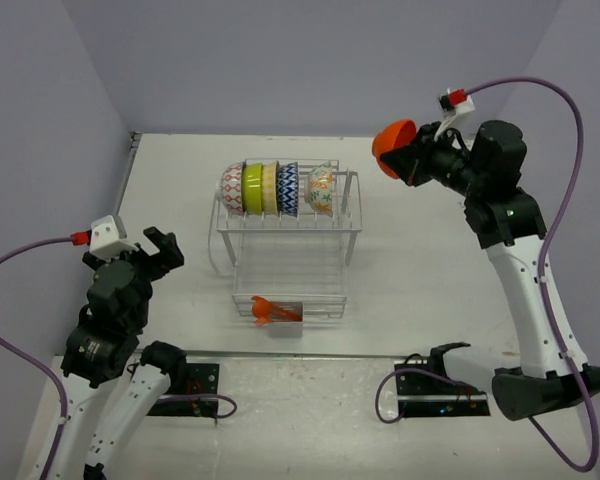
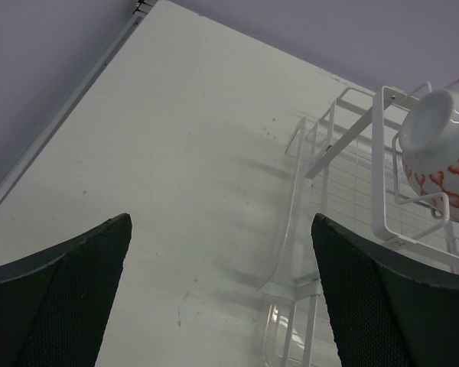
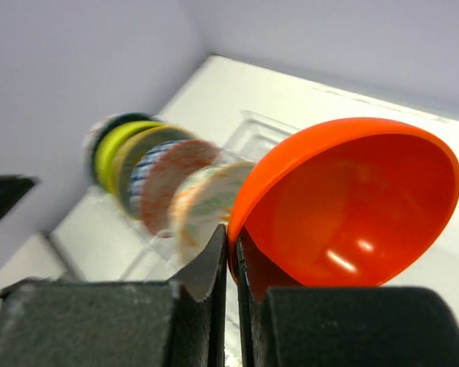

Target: Unload the bowls from the dish rack

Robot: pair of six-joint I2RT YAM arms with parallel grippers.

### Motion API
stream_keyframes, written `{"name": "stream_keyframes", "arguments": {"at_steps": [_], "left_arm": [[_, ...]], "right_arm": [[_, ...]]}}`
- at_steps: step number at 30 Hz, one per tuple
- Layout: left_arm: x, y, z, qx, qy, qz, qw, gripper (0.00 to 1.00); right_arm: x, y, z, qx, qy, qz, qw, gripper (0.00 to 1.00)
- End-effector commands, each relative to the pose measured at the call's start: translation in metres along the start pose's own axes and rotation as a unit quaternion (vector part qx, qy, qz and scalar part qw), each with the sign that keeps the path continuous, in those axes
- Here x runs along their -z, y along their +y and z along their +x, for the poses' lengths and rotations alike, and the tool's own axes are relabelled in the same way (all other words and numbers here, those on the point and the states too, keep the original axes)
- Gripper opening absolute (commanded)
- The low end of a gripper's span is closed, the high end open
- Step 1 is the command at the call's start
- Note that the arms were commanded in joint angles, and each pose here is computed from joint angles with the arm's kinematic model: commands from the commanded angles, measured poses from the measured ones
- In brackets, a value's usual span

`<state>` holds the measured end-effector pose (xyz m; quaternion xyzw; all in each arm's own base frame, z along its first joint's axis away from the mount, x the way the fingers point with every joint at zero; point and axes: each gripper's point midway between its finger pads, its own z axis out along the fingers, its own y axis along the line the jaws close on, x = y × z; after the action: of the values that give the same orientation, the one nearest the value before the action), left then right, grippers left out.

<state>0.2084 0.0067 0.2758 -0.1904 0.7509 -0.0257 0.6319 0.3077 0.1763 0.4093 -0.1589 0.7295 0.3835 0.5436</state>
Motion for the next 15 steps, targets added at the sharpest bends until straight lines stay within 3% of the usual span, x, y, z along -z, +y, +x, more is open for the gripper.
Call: {"name": "stream_keyframes", "arguments": {"at_steps": [1,7,12,15], "left_arm": [[-0.001,-0.001,-0.008,0.003,-0.014,0.001,1.000,1.00],[0.002,0.001,-0.010,0.009,-0.021,0.001,1.000,1.00],[0.003,0.001,-0.010,0.010,-0.023,0.002,1.000,1.00],[0.005,0.002,-0.011,0.012,-0.026,0.003,1.000,1.00]], "right_arm": [[0.022,-0.097,0.004,0.056,0.044,0.262,0.963,0.00],[0.008,-0.217,0.080,0.001,0.189,0.422,0.887,0.00],[-0.011,-0.296,0.129,-0.011,0.256,0.504,0.825,0.00],[-0.024,-0.322,0.156,-0.011,0.287,0.516,0.807,0.00]]}}
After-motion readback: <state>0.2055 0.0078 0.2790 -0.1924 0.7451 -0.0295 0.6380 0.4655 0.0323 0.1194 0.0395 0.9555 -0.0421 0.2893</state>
